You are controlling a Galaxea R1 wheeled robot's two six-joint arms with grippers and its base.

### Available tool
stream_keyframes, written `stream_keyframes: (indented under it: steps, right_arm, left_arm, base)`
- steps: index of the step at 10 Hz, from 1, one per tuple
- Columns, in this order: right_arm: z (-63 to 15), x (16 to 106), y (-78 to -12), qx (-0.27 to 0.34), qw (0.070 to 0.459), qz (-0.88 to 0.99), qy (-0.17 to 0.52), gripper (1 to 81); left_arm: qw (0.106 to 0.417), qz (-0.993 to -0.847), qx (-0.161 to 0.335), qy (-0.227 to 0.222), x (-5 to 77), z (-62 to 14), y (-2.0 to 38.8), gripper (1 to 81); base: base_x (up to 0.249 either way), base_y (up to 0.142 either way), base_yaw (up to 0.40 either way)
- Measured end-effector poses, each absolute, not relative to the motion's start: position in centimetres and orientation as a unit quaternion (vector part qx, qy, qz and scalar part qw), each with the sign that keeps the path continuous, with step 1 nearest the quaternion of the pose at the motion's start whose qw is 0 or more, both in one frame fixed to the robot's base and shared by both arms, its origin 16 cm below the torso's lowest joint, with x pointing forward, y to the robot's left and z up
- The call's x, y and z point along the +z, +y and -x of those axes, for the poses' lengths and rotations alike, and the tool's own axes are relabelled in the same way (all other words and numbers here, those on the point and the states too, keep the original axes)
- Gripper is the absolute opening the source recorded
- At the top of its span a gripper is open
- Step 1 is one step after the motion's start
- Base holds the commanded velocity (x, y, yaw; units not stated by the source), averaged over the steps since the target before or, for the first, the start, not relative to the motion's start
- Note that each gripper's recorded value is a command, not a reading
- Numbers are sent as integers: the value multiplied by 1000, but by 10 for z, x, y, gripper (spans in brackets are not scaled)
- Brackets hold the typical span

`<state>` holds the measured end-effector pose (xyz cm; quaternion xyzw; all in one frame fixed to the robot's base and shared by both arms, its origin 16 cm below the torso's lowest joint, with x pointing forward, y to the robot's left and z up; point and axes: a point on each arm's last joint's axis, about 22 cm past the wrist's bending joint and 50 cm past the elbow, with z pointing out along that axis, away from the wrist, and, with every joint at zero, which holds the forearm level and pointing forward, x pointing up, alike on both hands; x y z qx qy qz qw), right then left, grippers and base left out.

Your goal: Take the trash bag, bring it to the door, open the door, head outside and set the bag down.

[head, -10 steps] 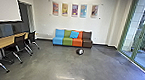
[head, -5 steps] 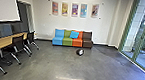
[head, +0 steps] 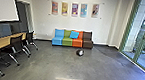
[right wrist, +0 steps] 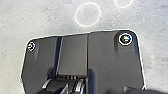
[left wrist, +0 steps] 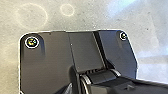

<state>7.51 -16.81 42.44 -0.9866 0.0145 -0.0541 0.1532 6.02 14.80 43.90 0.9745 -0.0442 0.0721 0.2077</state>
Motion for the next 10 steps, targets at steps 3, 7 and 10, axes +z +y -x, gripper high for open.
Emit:
stream_keyframes:
  steps: [3, 7, 10]
  right_arm:
    - [-73, 424, -168, -53, 153, 987, 14, 811]
    - [-74, 424, -168, -53, 153, 987, 14, 811]
    - [-74, 424, -168, -54, 153, 987, 14, 811]
  left_arm:
    - [209, -975, 69, -43, 439, -56, 147, 811]
    - [209, -975, 68, -43, 439, -54, 146, 811]
    - [209, -975, 69, -43, 439, -55, 146, 811]
  base:
    - [113, 0, 0]
    - [129, 0, 0]
    - [133, 0, 0]
